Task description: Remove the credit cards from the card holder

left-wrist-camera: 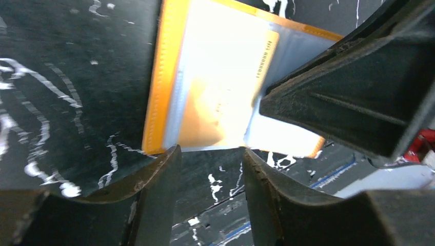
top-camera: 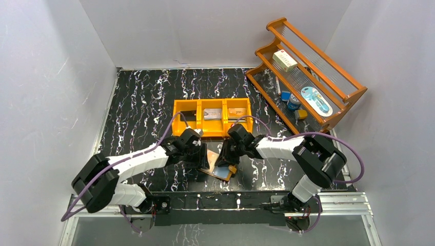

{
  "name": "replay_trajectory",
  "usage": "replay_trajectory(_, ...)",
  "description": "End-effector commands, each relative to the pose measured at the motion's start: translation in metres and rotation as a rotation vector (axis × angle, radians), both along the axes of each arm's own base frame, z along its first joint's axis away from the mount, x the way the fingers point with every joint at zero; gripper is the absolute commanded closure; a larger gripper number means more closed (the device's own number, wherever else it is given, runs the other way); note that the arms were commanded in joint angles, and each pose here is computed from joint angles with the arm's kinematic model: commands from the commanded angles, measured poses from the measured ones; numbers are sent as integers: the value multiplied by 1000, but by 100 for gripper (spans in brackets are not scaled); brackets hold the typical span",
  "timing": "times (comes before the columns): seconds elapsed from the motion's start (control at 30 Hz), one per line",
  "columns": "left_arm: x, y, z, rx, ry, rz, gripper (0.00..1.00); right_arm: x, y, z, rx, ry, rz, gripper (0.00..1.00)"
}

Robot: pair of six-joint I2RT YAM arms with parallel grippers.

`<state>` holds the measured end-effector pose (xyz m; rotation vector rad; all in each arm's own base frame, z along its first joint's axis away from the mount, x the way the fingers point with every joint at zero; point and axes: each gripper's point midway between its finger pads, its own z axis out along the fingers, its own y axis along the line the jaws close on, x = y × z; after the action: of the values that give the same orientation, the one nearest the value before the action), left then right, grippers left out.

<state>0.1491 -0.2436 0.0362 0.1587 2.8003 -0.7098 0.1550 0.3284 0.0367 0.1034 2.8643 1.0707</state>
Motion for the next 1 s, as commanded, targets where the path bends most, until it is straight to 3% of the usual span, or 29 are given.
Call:
replay_trajectory(0.0,15,31,14,110,-142,44,49,-2,-12,-18,-35,7,-57,71)
replay_trajectory(0.1,27,33,23,128,-201,29,40,-5,-20,-27,-58,13,-74,71)
replay_trajectory(0.27,36,9,25,91,-201,-63,38,-3,-22,-28,-66,-3,-79,71)
replay_trajectory(0.43,28,0,13,78,-137,-127,40,-2,-17,-24,-35,-7,-71,71)
replay_trajectory(0.53,15,-1,1,68,-70,-147,48,0,-11,-18,1,-2,-68,70)
replay_trajectory(0.77,-9,-9,-4,-50,14,-143,56,11,-2,-4,78,-7,-81,70)
replay_trajectory(0.97,-15,-10,6,-99,12,-130,58,11,7,3,123,-9,-44,69)
